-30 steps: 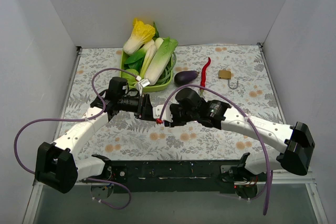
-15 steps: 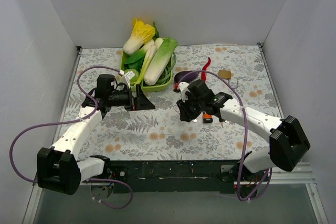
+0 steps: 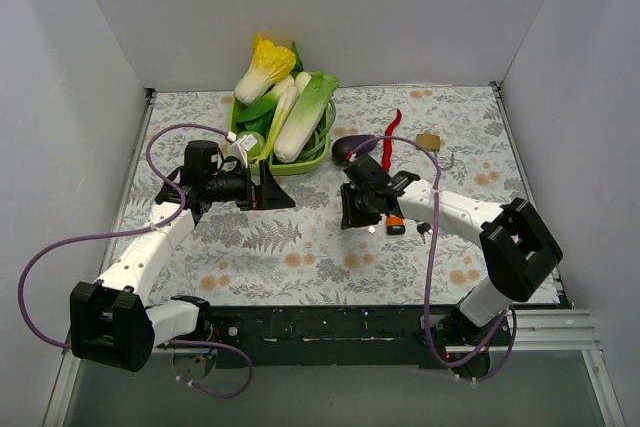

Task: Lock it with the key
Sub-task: Place the lock at the center of the board.

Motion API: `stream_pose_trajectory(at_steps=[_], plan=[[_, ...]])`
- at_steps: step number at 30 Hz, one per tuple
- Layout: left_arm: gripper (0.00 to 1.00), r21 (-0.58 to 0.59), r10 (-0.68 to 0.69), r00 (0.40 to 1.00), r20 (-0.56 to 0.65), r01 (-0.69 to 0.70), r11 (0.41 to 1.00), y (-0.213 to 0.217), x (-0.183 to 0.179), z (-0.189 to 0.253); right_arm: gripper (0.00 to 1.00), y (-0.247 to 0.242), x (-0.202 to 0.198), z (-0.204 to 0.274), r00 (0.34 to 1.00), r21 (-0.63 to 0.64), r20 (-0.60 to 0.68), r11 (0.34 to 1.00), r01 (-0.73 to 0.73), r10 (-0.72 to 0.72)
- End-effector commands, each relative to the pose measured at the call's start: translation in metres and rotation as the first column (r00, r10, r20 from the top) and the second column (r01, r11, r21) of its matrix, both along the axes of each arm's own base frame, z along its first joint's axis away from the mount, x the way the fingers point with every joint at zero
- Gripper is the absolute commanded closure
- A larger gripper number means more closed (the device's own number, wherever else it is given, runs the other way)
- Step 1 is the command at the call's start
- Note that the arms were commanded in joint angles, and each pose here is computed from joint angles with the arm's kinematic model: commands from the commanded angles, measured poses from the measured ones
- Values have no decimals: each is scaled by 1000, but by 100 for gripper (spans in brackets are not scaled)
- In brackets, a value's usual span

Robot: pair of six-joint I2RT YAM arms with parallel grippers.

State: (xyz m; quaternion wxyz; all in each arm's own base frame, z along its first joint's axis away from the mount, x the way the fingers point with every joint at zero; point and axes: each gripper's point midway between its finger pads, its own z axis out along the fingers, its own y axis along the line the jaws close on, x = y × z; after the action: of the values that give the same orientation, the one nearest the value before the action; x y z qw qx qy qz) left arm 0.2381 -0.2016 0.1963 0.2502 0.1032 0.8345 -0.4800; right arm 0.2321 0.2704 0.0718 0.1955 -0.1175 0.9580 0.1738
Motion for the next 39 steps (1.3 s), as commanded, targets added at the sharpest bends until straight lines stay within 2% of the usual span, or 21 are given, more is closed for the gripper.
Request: stream_pose_trajectory(at_steps=[1, 14, 15, 20, 26, 30, 39], plan=[[2, 1, 6, 999, 54, -6, 1000, 3, 2, 11, 99, -1, 9, 1, 992, -27, -31, 992, 119, -120], [2, 1, -10, 999, 30, 10, 1000, 2, 8, 2, 98, -11, -3, -42, 969, -126, -178, 981, 147, -169], [2, 1, -12, 999, 31, 12, 1000, 2, 8, 2, 90, -11, -4, -43, 967, -125, -189, 981, 151, -173], [2, 3, -12, 999, 32, 11, 1000, 3, 7, 1, 73, -12, -7, -48, 961, -135, -214, 979, 151, -177], [2, 5, -13, 1000, 26, 12, 1000, 4, 6, 0, 67, -15, -7, -53, 958, -151, -218, 976, 156, -187], [2, 1, -19, 1000, 25, 19, 1000, 3, 6, -1, 47, -15, -10, -54, 957, -147, -228, 978, 151, -182], [2, -2, -24, 999, 36, 25, 1000, 2, 13, 4, 42, -10, -2, -42, 965, -104, -201, 984, 147, -166]])
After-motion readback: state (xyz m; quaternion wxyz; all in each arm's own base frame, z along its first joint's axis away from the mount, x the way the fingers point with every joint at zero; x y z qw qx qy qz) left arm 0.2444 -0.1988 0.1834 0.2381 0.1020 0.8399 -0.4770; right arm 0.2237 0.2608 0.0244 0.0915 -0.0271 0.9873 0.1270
